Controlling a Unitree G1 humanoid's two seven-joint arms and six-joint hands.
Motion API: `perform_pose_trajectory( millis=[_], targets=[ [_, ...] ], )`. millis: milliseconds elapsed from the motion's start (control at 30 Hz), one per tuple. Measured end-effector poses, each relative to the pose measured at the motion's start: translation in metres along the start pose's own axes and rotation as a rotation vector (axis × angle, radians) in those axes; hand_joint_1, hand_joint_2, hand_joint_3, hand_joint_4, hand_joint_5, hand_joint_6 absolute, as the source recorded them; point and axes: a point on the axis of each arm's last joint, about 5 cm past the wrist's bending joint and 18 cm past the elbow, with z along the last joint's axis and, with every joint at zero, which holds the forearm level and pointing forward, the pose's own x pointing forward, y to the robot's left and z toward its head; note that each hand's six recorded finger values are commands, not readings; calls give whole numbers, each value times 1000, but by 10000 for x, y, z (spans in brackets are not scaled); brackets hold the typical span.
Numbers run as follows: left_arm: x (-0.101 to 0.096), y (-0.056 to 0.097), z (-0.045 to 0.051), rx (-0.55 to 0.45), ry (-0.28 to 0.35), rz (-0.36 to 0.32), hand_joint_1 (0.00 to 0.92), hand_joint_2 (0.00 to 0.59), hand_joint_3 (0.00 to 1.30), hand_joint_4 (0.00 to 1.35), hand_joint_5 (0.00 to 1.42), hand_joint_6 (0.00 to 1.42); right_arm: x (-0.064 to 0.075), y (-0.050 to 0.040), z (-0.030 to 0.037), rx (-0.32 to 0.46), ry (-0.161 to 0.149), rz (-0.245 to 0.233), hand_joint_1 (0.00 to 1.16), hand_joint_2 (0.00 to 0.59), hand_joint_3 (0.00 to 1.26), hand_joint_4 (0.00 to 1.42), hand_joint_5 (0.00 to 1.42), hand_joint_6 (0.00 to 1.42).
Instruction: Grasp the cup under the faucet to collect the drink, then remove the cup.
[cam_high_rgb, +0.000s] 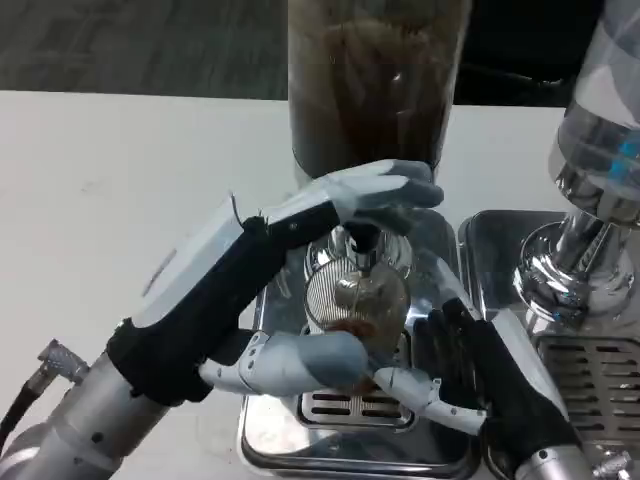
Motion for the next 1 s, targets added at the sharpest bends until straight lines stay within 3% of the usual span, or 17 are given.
perform_pose_trajectory(
  millis=[133,267,500,733,800,867,1000],
  targets=[
    [-19,70,29,40,3,52,0,117,263,127,290,216,0,1,1,-2,-2,-7,636,212,0,0,0,0],
    [-33,190,81,95,-10,159,0,126,235,81,255,191,-5,-2,-3,-7,-1,-8,638,212,0,0,0,0],
    [-102,323,141,116,-9,274,0,123,228,79,247,188,-27,-6,-12,-8,2,-6,639,212,0,0,0,0],
    [-399,303,147,116,113,360,0,128,237,108,275,201,-31,-13,3,0,-6,-7,639,212,0,0,0,0],
    [-548,278,123,120,198,370,0,128,237,104,264,194,-32,-15,8,5,-9,-9,639,212,0,0,0,0],
    [-730,218,77,122,324,352,0,129,220,84,247,181,-33,-14,9,10,-9,-4,639,212,0,0,0,0],
    [-865,171,18,139,435,315,0,129,175,17,170,86,-29,1,17,17,-12,1,639,212,0,0,0,0]
  ],
)
